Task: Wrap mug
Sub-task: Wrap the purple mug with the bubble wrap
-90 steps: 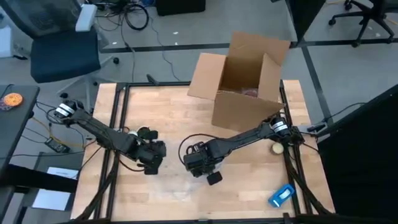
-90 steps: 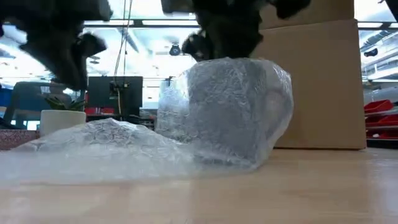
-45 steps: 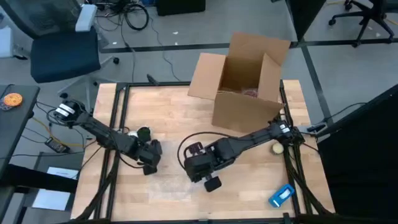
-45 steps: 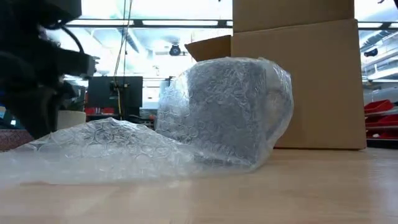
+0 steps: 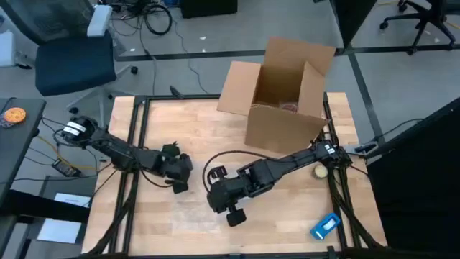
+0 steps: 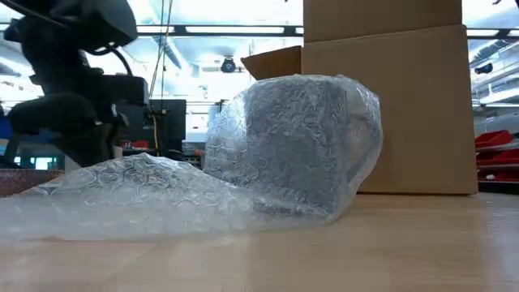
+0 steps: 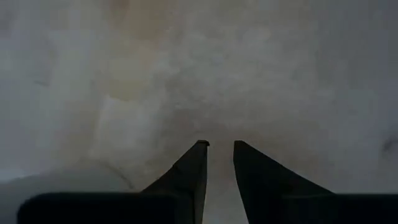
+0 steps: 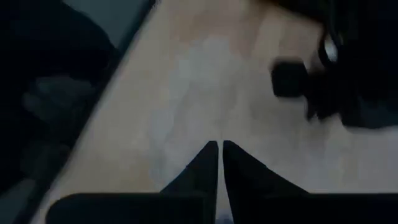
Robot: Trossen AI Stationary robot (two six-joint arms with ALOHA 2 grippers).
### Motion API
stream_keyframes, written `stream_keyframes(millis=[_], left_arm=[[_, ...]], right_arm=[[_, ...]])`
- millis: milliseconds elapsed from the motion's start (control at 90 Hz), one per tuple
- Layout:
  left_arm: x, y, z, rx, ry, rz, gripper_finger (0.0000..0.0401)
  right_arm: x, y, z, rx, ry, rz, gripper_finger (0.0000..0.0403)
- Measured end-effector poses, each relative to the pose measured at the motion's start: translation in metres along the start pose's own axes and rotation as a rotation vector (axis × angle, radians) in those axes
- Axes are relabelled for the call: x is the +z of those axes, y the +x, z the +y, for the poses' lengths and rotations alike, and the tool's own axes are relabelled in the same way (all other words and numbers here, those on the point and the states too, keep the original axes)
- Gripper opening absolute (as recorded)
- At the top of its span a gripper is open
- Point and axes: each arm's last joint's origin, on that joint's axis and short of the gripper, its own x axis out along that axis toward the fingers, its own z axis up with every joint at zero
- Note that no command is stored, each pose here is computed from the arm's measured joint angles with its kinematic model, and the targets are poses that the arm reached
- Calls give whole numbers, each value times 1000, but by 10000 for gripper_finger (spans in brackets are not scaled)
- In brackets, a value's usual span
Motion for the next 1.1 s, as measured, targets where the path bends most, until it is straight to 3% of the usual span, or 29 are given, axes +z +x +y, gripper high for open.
stream_keyframes(millis=[222,389,489,678,800,922,1100], left_arm=[[0,0,-1,-55,37,22,113],[-11,1,17,145,72,134,155],[-16,0,25,185,67,206,169],[-3,-6,15,61,59,173,174],[12,-16,-1,-38,139,72,173],[14,-18,-6,-15,186,20,173],[-1,-4,-4,-4,160,28,178]], right_arm=[[13,-2,16,85,-17,-136,0],[13,-1,22,95,-4,-130,0],[11,0,27,103,34,-115,0],[11,-1,34,105,1,-119,0],[12,-1,33,97,-12,-122,0],[12,-1,33,98,7,-120,0],[12,-2,43,115,23,-120,0]])
